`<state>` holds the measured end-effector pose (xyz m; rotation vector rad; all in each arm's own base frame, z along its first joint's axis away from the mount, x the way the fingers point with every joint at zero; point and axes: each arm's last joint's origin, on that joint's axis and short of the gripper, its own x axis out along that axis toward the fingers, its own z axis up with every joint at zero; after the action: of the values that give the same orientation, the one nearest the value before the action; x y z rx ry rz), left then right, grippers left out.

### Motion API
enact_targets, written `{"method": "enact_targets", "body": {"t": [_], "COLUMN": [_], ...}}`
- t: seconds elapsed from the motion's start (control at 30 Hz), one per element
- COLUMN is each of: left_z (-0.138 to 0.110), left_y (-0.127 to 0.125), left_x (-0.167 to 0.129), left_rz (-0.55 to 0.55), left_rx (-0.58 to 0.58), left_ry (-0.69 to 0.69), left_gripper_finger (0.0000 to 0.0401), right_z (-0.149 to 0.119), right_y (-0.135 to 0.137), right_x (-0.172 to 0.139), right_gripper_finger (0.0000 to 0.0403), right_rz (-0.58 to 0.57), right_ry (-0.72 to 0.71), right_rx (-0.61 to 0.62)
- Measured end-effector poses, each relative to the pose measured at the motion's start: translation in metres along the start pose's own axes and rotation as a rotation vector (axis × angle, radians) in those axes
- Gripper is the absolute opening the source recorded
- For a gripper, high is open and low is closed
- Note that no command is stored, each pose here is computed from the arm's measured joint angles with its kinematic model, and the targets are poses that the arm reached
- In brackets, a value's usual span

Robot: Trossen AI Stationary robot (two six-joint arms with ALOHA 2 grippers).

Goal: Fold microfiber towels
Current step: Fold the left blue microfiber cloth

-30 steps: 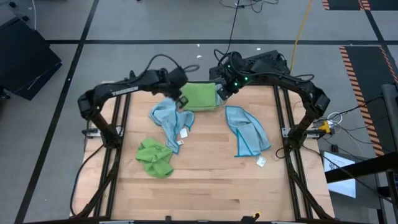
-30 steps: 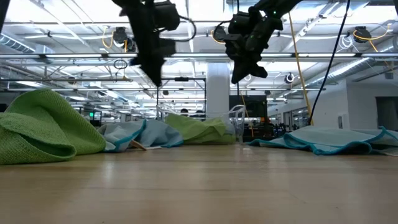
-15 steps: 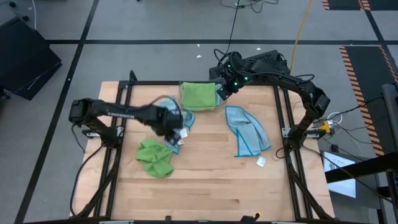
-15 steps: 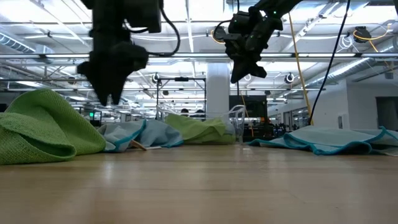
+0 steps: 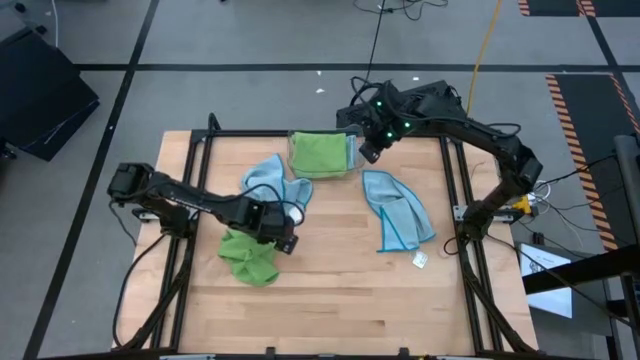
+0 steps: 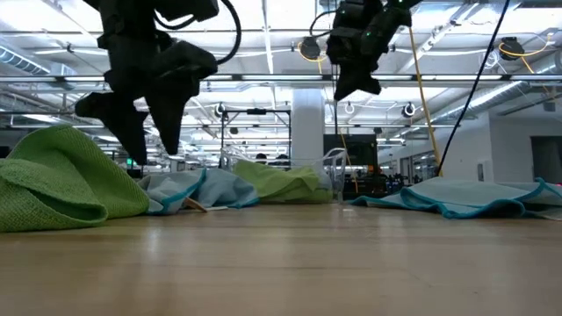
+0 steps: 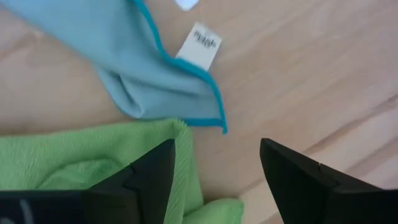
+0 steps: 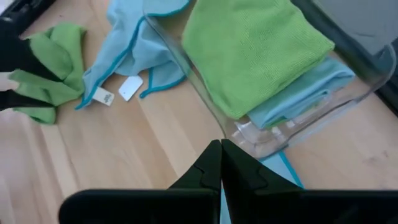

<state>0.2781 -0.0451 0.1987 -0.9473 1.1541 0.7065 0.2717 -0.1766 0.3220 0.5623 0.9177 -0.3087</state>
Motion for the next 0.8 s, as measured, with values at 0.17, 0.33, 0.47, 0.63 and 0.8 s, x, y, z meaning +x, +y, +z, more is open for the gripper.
{"method": "enact_targets", "body": {"t": [0.17, 0.33, 0.47, 0.63, 0.8], "left_z": [-0.015, -0.020, -0.018, -0.016, -0.009], "left_y": [-0.004, -0.010, -0.010, -0.011, -0.014], "left_x": [0.016, 0.033, 0.048, 0.057, 0.051], "left_rz": [0.056, 0.064, 0.105, 0.114, 0.119], "left_rx": [0.047, 0.098, 0.070, 0.048, -0.017], "left_ry": [0.042, 0.046, 0.049, 0.034, 0.044], "left_gripper_finger": [0.0239, 0.0239, 0.0239, 0.0239, 0.0239], "right_z": [-0.008, -0.016, -0.027, -0.050, -0.081], "right_y": [0.015, 0.025, 0.033, 0.038, 0.041], "right_x": [-0.024, -0.042, -0.049, -0.049, -0.048], "right_gripper_finger": [0.0000, 0.0000, 0.0000, 0.0000, 0.0000], "right_rz": [0.014, 0.030, 0.048, 0.069, 0.089], "right_ry": [-0.035, -0.091, -0.110, -0.114, -0.081], "right_rx": [-0.060, -0.086, -0.104, -0.116, -0.077]}}
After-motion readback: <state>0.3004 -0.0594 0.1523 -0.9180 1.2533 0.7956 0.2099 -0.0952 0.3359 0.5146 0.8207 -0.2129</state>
